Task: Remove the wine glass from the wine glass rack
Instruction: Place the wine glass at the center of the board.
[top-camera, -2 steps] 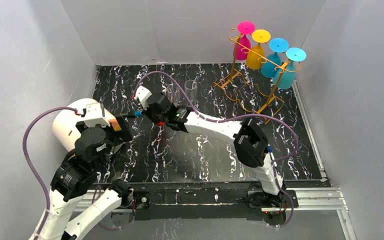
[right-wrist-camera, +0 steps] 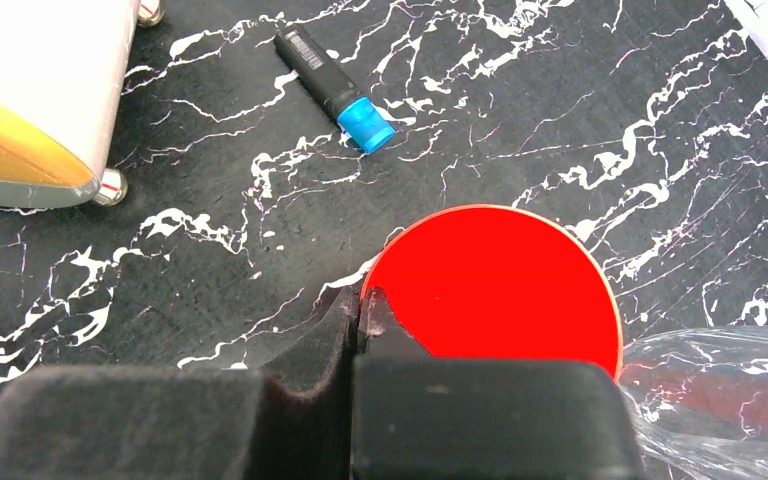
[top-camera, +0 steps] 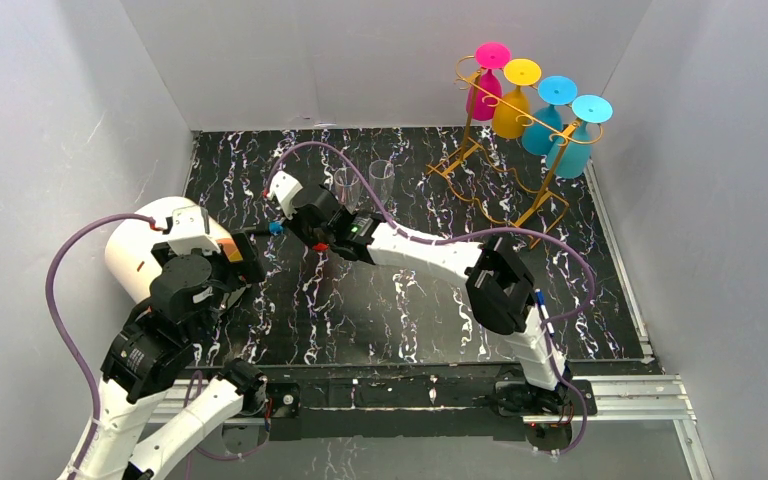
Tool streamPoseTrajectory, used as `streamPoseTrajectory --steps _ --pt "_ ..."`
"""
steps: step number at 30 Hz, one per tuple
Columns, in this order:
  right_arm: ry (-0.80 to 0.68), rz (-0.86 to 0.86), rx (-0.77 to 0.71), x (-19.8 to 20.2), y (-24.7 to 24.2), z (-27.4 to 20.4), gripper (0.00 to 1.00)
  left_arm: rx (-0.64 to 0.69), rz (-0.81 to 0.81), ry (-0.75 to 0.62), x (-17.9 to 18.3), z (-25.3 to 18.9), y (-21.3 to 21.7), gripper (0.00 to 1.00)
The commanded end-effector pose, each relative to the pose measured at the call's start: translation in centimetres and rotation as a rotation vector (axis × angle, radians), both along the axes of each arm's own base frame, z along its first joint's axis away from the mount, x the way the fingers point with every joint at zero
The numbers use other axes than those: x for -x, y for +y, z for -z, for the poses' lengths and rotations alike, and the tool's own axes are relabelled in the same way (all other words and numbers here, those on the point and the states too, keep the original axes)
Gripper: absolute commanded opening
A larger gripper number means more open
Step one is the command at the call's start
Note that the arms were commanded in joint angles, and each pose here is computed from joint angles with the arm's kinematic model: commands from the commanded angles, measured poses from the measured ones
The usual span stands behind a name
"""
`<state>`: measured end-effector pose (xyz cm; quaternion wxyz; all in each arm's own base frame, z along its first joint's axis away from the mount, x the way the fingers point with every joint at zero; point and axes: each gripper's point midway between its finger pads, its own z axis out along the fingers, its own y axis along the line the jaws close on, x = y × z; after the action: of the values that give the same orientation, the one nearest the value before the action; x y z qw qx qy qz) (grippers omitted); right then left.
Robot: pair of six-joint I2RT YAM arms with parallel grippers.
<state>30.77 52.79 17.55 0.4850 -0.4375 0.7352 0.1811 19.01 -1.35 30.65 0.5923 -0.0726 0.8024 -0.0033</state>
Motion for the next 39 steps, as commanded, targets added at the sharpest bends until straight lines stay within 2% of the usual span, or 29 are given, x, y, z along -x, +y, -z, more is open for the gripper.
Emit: streamPoseTrajectory --steps 1,9,29,39 --pt "-0.034 0.01 -0.049 -0.6 0.8 -2.5 0.04 -0.008 -0.029 -0.011 0.1 -0.6 0.7 0.98" --pt "-0.028 0.015 -0.058 -1.1 1.2 -4.1 0.04 -0.004 -0.005 0.0 -0.3 -0.5 -0.1 0.98" --pt "0.052 0.029 -0.044 -1.6 1.2 -2.5 0.08 0.0 -0.013 -0.012 0.0 -1.0 0.3 0.98" --pt "0.037 0.042 -0.041 -2.2 1.1 -3.1 0.19 -0.003 -0.01 -0.01 0.0 -1.0 0.2 0.98"
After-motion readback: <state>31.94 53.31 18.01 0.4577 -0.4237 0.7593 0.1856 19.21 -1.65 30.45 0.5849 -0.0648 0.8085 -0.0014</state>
